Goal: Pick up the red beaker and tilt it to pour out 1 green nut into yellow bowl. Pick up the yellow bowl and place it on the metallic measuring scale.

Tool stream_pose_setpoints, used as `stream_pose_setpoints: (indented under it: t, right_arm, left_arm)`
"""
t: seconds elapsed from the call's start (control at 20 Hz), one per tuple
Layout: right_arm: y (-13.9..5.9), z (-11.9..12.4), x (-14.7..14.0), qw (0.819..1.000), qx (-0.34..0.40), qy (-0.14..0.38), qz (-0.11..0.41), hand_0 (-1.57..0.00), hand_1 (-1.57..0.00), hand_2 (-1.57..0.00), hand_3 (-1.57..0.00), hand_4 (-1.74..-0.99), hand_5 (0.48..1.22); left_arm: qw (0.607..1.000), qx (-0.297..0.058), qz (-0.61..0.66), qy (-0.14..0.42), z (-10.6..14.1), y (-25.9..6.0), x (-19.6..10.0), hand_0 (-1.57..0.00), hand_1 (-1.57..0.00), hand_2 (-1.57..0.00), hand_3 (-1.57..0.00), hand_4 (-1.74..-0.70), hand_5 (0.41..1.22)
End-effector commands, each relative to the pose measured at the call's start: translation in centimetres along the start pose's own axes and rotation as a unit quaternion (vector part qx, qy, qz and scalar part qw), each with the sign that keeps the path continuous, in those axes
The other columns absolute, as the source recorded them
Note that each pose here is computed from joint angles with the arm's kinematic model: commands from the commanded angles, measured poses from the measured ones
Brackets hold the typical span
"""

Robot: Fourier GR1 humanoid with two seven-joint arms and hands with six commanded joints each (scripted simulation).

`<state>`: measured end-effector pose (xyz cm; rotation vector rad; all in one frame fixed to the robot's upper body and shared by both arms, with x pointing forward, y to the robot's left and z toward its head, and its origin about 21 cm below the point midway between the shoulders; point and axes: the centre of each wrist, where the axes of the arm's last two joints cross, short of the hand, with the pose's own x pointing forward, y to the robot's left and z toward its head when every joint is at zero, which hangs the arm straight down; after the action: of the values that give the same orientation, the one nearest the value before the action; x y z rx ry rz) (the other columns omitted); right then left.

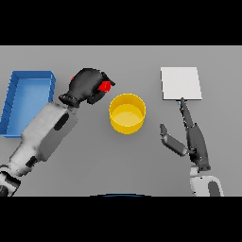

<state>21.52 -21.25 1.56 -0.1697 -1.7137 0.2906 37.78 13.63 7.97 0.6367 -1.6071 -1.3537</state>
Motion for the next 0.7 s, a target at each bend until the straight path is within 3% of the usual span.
stream_pose_setpoints:
  t: [0.0, 0.15, 0.3, 0.4, 0.65]
  right_arm:
    - [-0.1, 0.1, 0.0, 1.000, -0.002, -0.002, -0.004, 0.00, 0.00, 0.00, 0.00, -1.269, 0.722]
    - [0.0, -0.2, -0.2, 1.000, 0.001, -0.002, -0.003, 0.00, 0.00, 0.00, 0.00, -1.264, 0.717]
    - [-0.1, -0.5, -0.3, 1.000, -0.005, -0.007, -0.005, 0.00, 0.00, 0.00, 0.00, -1.258, 0.697]
    - [-0.1, -0.3, -0.4, 1.000, -0.015, -0.001, -0.002, 0.00, 0.00, 0.00, 0.00, -1.245, 0.679]
    - [0.4, -0.2, -0.4, 1.000, -0.016, -0.001, -0.011, 0.00, 0.00, 0.00, 0.00, -1.198, 0.650]
  left_arm:
    - [0.999, -0.008, -0.034, -0.002, -0.4, 0.3, -0.1, -1.57, -1.57, -1.57, -1.57, -1.74, 1.166]
    - [0.991, -0.049, -0.123, -0.029, -1.7, 0.6, 1.2, -1.57, -1.57, -1.57, -1.57, -1.74, 1.193]
    - [0.971, -0.092, -0.213, -0.049, -2.7, 1.3, 1.9, -1.57, -1.57, -1.57, -1.57, -1.61, 1.206]
    - [0.952, -0.128, -0.272, -0.058, -3.4, 1.4, 2.8, -1.57, -1.57, -1.57, -1.57, -1.66, 1.212]
    - [0.912, -0.174, -0.363, -0.084, -5.0, 1.7, 5.0, -1.57, -1.57, -1.57, -1.57, -1.71, 1.218]
